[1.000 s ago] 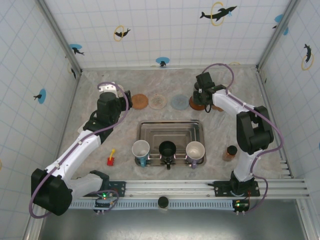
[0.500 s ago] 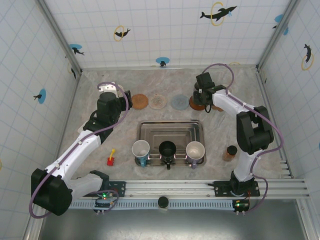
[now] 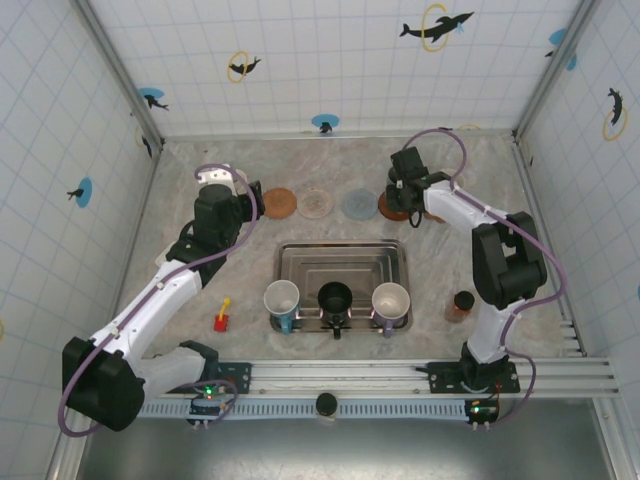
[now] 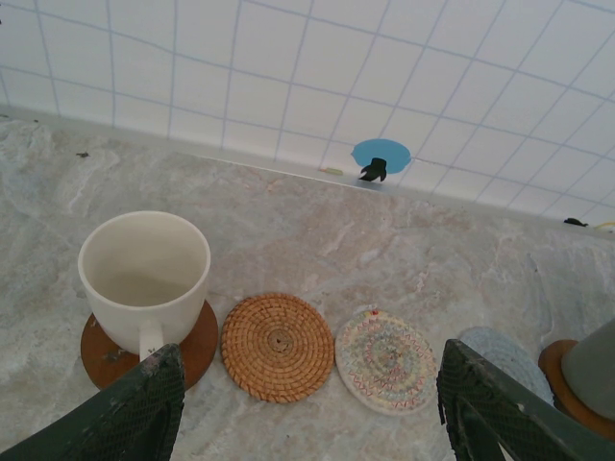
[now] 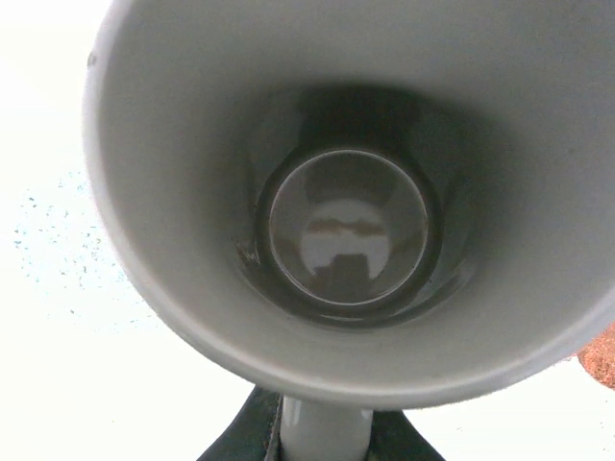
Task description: Place the cup by the coaster
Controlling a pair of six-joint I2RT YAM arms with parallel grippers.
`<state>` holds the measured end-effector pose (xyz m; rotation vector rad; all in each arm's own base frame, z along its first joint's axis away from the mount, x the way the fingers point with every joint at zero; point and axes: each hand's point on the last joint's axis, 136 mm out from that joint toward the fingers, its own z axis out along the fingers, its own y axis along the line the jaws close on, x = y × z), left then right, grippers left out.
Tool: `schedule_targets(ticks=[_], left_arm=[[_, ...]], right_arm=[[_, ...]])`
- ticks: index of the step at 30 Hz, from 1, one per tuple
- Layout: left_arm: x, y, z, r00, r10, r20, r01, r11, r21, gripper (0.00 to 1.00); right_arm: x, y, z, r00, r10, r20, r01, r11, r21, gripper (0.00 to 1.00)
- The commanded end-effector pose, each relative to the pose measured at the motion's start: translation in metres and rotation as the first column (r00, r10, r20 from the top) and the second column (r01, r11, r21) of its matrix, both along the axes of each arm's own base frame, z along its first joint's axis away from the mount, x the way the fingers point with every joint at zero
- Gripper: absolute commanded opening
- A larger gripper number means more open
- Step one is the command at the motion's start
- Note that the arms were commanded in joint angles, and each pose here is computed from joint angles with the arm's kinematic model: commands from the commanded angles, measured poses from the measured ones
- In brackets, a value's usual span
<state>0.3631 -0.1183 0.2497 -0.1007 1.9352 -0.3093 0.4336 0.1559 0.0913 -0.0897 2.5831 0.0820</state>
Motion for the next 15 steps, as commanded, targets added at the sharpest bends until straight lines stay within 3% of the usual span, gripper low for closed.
schedule_targets(ticks=[1,15], left_arm=[[0.0002,-0.0029,0.0165,0.999,-0.014,0.046,0.014,1.000,-0.003,0.70],[-0.0005,-0.0021,0.0173,0.999,-0.012,0.047,0.012,1.000,-0.003,0.70]], right_arm=[[0.0092,0.0063,0.0213,0.996,-0.003,0.087,0.001,1.000,0.025,0.00],[0.0019,0.0042,0.0184,0.998,-0.008,0.068,0.008,1.000,0.008,0.00]])
